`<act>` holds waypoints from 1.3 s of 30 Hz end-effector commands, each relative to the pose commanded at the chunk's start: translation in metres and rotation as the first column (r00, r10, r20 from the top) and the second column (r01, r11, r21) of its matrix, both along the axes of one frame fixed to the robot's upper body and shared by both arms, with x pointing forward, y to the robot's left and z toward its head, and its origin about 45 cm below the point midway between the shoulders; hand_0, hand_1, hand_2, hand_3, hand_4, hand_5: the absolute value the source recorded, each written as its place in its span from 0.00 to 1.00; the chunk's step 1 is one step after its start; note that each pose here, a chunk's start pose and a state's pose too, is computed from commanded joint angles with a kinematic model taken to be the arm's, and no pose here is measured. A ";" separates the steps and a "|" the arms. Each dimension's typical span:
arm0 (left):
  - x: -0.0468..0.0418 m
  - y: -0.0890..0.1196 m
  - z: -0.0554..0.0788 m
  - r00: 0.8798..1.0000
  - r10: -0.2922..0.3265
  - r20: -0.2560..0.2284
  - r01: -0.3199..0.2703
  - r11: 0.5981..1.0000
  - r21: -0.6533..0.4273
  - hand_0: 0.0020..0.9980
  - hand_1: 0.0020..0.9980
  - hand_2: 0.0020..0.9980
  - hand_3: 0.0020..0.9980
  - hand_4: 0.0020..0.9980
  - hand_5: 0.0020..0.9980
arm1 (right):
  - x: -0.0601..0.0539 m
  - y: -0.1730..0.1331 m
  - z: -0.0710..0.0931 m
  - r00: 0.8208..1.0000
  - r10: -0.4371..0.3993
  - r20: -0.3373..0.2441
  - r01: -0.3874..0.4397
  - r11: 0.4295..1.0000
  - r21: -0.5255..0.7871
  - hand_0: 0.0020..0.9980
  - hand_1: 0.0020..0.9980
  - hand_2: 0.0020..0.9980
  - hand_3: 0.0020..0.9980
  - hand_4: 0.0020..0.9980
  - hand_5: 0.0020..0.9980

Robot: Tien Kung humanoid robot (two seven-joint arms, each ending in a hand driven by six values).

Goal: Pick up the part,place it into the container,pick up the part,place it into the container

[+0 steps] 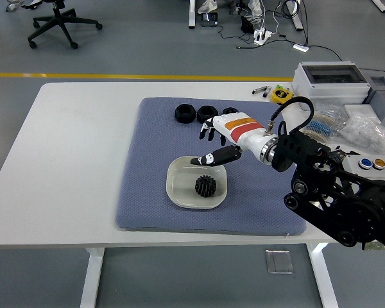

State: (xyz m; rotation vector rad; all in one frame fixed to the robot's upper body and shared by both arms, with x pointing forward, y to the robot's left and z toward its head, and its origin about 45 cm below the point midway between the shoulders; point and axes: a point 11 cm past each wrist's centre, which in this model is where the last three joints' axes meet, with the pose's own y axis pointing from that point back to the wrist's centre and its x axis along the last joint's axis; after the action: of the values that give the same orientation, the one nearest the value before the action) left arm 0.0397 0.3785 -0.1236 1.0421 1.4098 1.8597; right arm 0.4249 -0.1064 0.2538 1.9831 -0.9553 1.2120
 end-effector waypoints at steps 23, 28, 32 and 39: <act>-0.0201 -0.019 -0.006 0.999 -0.031 -0.027 0.027 0.988 -0.149 0.89 0.92 0.95 0.74 0.63 0.75 | -0.093 -0.040 0.005 0.949 0.123 -0.291 0.265 0.191 0.945 0.86 0.81 0.85 0.94 1.00 0.96; -0.0211 -0.018 -0.006 1.000 -0.016 -0.019 0.013 0.988 -0.151 0.89 0.92 0.95 0.74 0.63 0.75 | -0.103 -0.059 -0.025 0.868 0.164 -0.469 0.473 0.016 0.881 0.86 0.81 0.85 0.94 1.00 0.96; -0.0223 -0.019 -0.006 1.000 -0.019 -0.017 0.016 0.988 -0.156 0.89 0.92 0.95 0.75 0.65 0.76 | -0.109 -0.078 -0.030 0.849 0.146 -0.508 0.513 0.002 0.858 0.89 0.83 0.87 0.93 1.00 1.00; -0.0230 -0.014 -0.006 1.000 -0.011 -0.007 0.010 0.994 -0.113 0.88 0.90 0.93 0.71 0.60 0.72 | -0.113 -0.113 -0.043 0.845 0.021 -0.534 0.534 0.006 0.845 0.90 0.84 0.88 0.94 1.00 1.00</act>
State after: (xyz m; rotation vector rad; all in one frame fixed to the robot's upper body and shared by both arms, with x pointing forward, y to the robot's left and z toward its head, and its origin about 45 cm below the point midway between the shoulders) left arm 0.0168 0.3646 -0.1293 0.9997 1.4929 1.7485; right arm 0.3124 -0.2197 0.2106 2.5744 -2.1959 -0.5048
